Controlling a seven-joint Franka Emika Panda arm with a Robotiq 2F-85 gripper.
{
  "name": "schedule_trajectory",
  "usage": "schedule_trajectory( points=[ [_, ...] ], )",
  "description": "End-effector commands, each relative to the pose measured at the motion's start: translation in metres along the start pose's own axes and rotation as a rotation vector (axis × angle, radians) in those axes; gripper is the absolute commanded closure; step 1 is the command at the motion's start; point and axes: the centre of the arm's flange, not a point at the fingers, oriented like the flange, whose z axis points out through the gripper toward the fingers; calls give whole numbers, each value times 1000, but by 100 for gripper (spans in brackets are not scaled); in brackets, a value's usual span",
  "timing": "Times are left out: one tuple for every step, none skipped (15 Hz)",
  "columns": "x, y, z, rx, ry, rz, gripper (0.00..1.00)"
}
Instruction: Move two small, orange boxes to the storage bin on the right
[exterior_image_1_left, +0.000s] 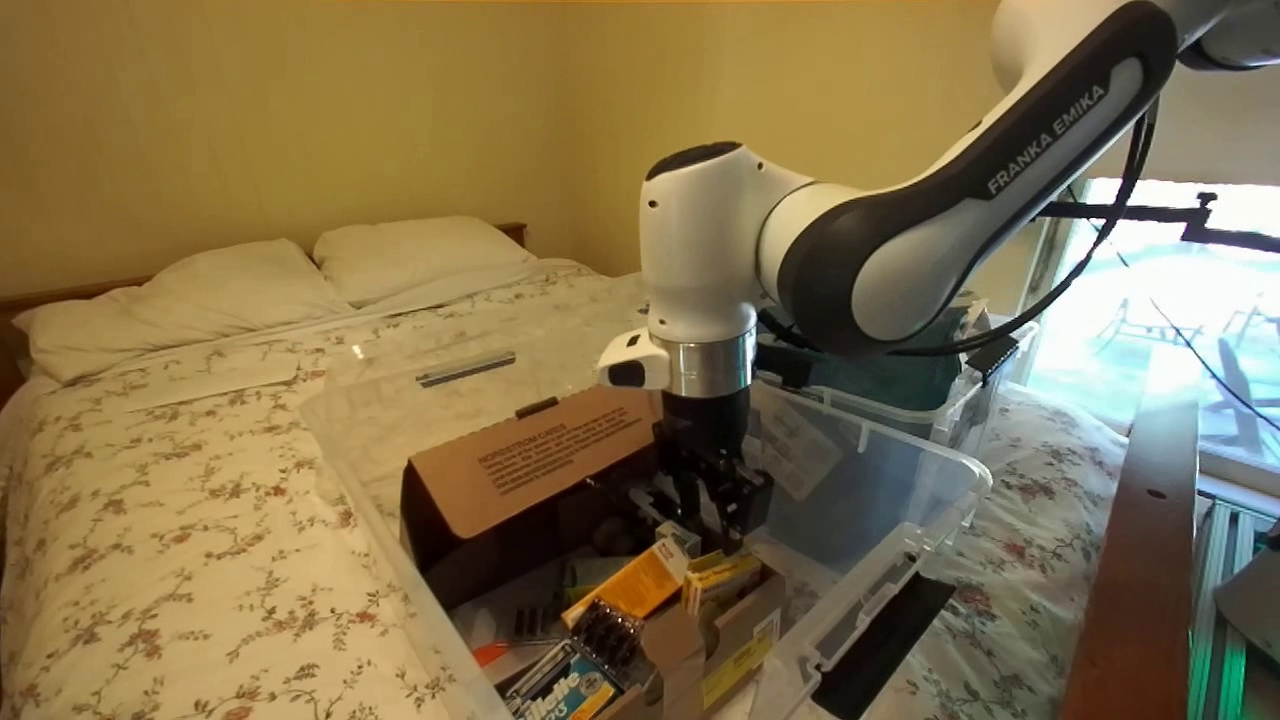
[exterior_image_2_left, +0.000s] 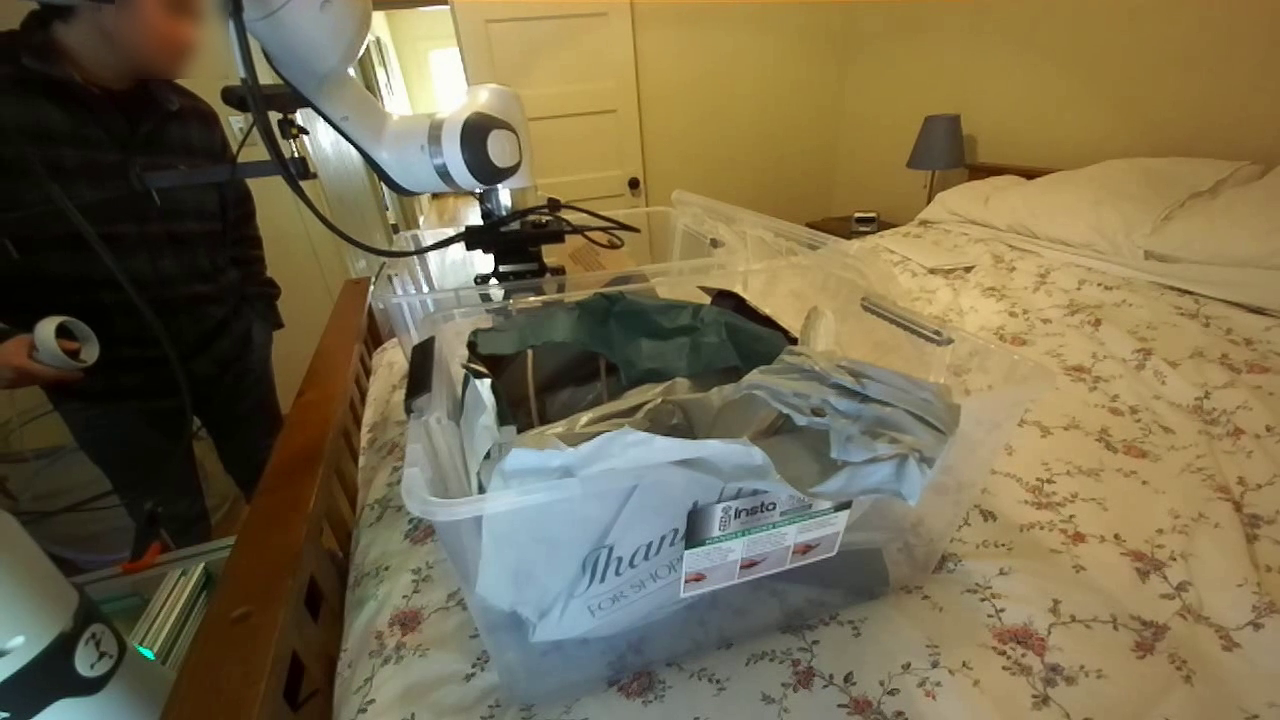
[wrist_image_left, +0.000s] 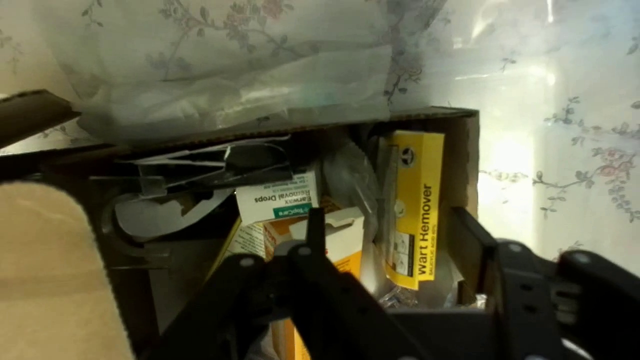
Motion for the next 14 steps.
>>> schedule_trajectory(
  points=[
    [18, 6, 6, 25, -61, -7, 42],
    [18, 4, 9, 36, -68, -8, 41],
    [19, 1, 12, 44, -73, -6, 42],
    [20, -1, 15, 51, -77, -8, 41],
    [21, -3, 18, 56, -81, -8, 41],
    [22, -6, 20, 59, -78, -5, 41],
    [22, -9, 22, 62, -75, -2, 41],
    [21, -12, 25, 66, -77, 1, 47],
    [22, -14, 27, 68, -78, 4, 59],
    [23, -15, 28, 68, -76, 5, 71],
    [24, -15, 28, 66, -76, 6, 72],
    [24, -16, 29, 66, -76, 8, 79],
    [25, -16, 29, 67, -76, 10, 86],
    [25, -17, 30, 67, -77, 12, 92]
  ],
)
